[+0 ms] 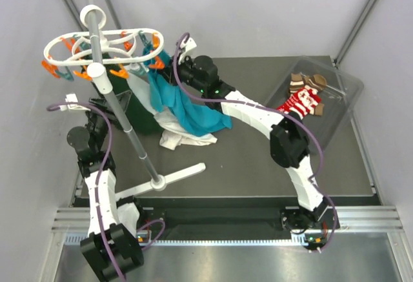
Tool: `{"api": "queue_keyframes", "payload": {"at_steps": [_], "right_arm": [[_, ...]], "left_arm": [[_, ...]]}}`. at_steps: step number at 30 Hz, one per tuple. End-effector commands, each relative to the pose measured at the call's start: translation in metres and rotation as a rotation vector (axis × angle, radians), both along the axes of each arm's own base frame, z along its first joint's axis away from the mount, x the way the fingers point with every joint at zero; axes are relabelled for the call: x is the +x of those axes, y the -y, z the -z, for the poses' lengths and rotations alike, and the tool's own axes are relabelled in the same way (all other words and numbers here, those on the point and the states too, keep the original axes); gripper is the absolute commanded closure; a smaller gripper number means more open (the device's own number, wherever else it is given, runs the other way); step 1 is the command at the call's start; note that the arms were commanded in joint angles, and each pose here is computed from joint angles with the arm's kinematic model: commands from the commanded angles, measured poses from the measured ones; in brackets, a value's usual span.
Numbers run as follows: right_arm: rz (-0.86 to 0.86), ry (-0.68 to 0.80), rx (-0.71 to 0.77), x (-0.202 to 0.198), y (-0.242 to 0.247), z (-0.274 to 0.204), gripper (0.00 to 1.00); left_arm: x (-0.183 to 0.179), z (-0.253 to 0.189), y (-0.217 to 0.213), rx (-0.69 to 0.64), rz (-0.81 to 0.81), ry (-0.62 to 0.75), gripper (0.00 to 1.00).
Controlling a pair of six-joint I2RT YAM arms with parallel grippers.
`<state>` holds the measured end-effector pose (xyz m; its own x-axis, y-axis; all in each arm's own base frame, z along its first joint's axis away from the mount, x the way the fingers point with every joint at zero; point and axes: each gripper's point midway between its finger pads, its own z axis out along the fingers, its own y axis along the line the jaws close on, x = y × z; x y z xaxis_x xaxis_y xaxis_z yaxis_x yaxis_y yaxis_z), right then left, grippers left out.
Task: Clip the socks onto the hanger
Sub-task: Rotate the hanger at the clothesline.
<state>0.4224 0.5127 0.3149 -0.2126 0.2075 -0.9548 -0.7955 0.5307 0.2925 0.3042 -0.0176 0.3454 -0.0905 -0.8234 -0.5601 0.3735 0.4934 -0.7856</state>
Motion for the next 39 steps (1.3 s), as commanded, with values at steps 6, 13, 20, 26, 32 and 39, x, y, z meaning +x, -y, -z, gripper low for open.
{"api": "queue_keyframes", "payload": {"at_steps": [6,13,20,26,32,39], "right_arm": [[0.023,0.180,0.593,0.036,0.013,-0.162,0.81],[0.015,0.072,0.608,0.028,0.004,-0.134,0.69],[-0.102,-0.085,0.377,0.015,0.006,-0.057,0.45],[-0.123,-0.126,0.090,-0.001,0.026,-0.029,0.32],[-0.098,-0.136,-0.052,-0.017,0.086,-0.035,0.13],[-0.102,-0.146,-0.103,-0.064,0.136,-0.042,0.08]], "left_arm": [[0.037,0.014,-0.033,0.001,-0.117,-0.155,0.35],[0.039,0.010,-0.022,0.010,-0.051,-0.192,0.36],[0.011,0.009,-0.002,0.037,0.003,-0.128,0.35],[-0.009,0.018,0.012,0.074,0.051,-0.106,0.35],[-0.022,0.011,0.016,0.071,0.029,-0.089,0.36],[-0.031,0.012,0.025,0.003,0.080,-0.122,0.42]]}}
